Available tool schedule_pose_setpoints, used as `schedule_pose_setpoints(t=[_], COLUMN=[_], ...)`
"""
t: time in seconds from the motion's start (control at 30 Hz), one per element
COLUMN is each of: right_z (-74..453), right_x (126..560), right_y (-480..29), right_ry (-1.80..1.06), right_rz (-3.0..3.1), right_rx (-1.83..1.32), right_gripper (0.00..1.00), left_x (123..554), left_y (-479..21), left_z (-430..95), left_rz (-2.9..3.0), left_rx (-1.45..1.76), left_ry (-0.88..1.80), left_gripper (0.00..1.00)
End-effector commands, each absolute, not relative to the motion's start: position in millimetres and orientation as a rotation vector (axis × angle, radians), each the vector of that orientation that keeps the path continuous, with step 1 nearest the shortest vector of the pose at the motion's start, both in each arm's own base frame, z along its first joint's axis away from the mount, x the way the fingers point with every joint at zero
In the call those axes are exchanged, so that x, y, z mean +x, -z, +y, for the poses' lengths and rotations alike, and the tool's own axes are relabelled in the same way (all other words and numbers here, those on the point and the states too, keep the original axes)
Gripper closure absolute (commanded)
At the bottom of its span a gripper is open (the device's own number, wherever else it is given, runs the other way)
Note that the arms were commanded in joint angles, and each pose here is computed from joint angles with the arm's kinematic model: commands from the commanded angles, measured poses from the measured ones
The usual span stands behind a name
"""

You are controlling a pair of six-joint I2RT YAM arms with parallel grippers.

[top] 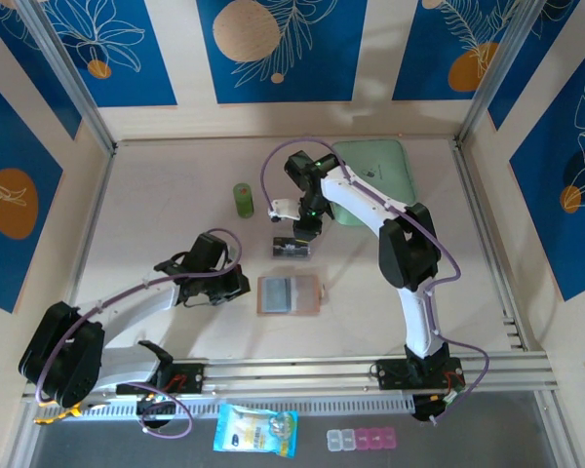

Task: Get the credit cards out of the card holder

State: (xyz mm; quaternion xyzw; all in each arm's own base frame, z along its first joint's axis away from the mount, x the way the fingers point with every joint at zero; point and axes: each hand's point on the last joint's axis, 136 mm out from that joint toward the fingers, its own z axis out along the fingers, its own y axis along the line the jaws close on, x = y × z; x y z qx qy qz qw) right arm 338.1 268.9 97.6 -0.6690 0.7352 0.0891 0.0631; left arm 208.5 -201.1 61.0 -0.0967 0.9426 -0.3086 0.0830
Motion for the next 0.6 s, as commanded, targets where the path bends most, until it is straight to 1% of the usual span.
schedule_pose_setpoints(t=[0.0, 0.23, 0.43, 0.57], right_z=[267.9, 282.1, 297.9, 304.0], right_x=[343.4, 338.3, 318.9, 304.0], right_y=[-117.2, -140.6, -151.8, -148.9], right_ry=[-0.24, -0.363, -0.583, -0.709], right_rz=[2.185, 2.203, 2.314, 2.428], right_rx=[-1.98, -1.771, -1.475, -1.243], right_gripper=[0.76, 0.77, 0.77, 0.78], left_x=[205.9, 207.0, 206.6, 204.1], left_y=[-56.2, -51.1, -43.6, -36.2], left_z=[-201.7, -208.7, -215.1, -218.9], left_rz=[2.832, 2.845, 2.855, 2.876], left_rx=[-0.271, -0.271, -0.271, -0.268], left_ry=[0.947, 0.99, 1.021, 1.019], left_gripper=[0.95, 0.96, 0.97, 0.99])
